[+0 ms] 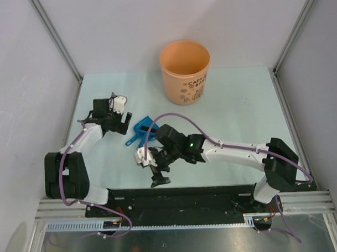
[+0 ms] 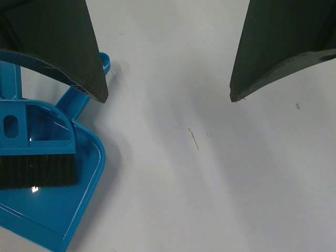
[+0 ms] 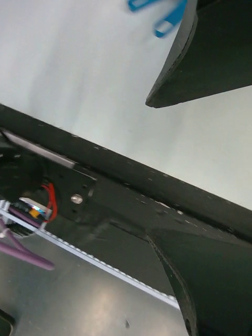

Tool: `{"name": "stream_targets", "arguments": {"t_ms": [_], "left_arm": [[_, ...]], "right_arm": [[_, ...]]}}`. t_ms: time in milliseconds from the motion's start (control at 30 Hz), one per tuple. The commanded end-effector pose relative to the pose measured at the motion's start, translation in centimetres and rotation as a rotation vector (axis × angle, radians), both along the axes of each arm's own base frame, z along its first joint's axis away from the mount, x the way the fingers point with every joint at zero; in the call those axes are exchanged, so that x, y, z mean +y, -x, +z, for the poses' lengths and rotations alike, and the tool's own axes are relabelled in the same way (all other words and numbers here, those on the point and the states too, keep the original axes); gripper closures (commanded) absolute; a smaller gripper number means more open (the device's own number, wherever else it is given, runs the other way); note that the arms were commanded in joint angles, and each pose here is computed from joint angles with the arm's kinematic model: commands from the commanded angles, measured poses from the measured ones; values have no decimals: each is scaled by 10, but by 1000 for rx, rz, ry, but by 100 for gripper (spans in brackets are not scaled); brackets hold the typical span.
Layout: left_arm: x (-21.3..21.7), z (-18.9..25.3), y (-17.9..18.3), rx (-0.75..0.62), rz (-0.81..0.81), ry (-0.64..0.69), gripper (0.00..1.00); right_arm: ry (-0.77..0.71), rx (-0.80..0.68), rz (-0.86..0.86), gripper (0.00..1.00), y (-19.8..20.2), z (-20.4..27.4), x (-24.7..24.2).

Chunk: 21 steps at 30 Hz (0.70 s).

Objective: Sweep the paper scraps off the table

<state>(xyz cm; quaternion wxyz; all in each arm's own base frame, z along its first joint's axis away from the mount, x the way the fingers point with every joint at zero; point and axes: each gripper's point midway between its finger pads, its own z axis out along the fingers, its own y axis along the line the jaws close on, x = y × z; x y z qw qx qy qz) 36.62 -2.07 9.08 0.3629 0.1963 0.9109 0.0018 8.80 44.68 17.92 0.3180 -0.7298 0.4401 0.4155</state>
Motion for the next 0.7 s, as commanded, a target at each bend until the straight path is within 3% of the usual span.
{"name": "stream_targets", "arguments": {"t_ms": [0, 167, 300, 667], "left_arm": [[-3, -2, -1, 1, -18, 18, 0], [-4, -2, 0, 10, -26, 25, 0], [-6, -3, 0, 23, -30, 33, 0], [-4, -9, 2, 55, -12, 29, 0]], "right_arm": [[184, 162, -100, 0, -8, 2, -54], [418, 201, -410, 0, -56, -30, -106], [522, 258, -700, 0, -103, -46, -147], [474, 307, -1577, 0, -232, -54, -282]]}}
